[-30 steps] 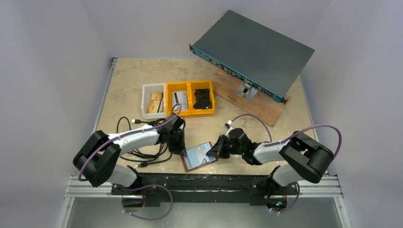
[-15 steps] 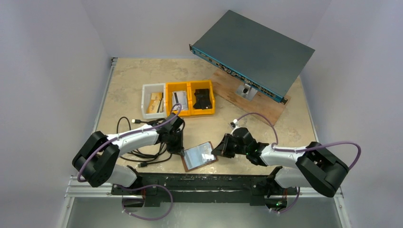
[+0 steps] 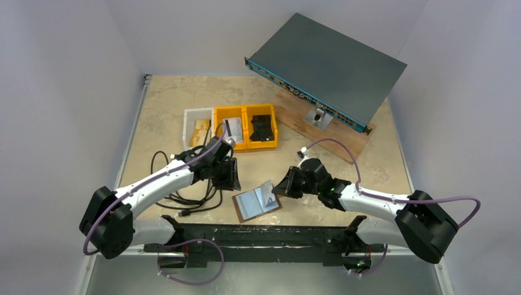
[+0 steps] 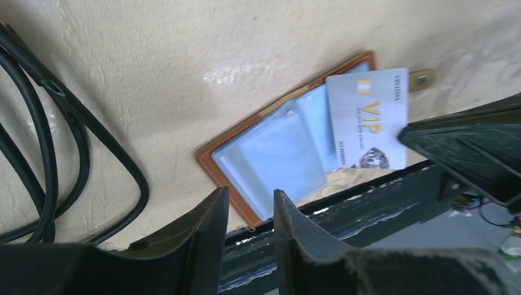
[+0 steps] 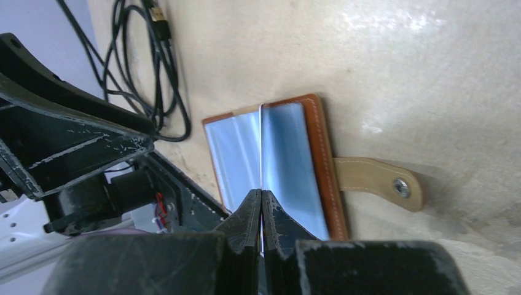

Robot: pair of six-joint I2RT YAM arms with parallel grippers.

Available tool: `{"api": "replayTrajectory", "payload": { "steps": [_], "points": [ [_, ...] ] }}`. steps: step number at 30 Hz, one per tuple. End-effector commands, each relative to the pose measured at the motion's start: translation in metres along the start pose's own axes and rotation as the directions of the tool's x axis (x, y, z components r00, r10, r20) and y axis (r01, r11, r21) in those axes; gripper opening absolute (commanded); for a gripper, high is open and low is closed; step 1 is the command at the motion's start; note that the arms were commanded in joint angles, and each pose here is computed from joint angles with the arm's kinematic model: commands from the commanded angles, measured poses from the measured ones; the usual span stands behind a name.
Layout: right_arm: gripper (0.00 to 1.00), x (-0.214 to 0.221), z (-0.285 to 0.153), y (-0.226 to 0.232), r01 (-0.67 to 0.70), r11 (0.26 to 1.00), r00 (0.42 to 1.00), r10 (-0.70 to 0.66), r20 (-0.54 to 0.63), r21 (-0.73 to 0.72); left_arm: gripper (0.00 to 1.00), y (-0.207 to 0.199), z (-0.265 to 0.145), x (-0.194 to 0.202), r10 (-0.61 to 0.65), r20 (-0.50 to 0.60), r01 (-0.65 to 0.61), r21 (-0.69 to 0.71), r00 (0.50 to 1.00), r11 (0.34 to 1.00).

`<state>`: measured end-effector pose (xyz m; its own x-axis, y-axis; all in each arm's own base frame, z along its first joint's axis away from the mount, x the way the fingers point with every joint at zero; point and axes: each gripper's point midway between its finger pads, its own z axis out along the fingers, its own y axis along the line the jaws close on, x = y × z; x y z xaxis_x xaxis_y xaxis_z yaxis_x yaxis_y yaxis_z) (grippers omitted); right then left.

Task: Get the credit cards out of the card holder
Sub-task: Remove the credit card from the card holder, then place the credit card in the storage box.

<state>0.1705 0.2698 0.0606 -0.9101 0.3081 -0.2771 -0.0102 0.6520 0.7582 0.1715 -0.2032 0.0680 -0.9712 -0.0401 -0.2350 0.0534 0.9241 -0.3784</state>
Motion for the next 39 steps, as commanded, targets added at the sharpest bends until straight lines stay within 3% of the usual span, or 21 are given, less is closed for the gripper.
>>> {"api": "replayTrajectory", "payload": {
  "steps": [1,8,14,25,36,39],
  "points": [
    [0.0,-0.02,-0.008,0.033,0.026,0.998,0.999,-0.023,0.049,-0.06,0.35,-0.022,-0.023,-0.02,-0.002,0.058,-0.005,0.124,0.998,0.992],
    [0.0,-0.035,-0.018,0.067,0.016,0.99,0.998,-0.007,0.063,-0.138,0.51,-0.048,-0.037,-0.029,-0.105,0.059,0.076,0.378,0.993,0.923],
    [0.0,-0.045,-0.025,0.096,-0.004,0.973,0.998,0.018,0.055,-0.232,0.6,-0.063,-0.041,-0.03,-0.164,0.044,0.114,0.541,0.985,0.833],
    [0.0,-0.046,-0.03,0.131,-0.092,0.91,0.996,0.089,-0.027,-0.405,0.6,-0.084,-0.065,-0.048,-0.232,0.043,0.132,0.717,0.972,0.685],
    [0.0,-0.044,-0.032,0.135,-0.121,0.889,0.993,0.112,-0.046,-0.442,0.57,-0.085,-0.066,-0.049,-0.252,0.025,0.154,0.732,0.967,0.664],
    [0.0,-0.043,-0.031,0.132,-0.12,0.893,0.993,0.111,-0.047,-0.434,0.5,-0.088,-0.07,-0.05,-0.257,0.023,0.155,0.745,0.966,0.649]
  ]
}}
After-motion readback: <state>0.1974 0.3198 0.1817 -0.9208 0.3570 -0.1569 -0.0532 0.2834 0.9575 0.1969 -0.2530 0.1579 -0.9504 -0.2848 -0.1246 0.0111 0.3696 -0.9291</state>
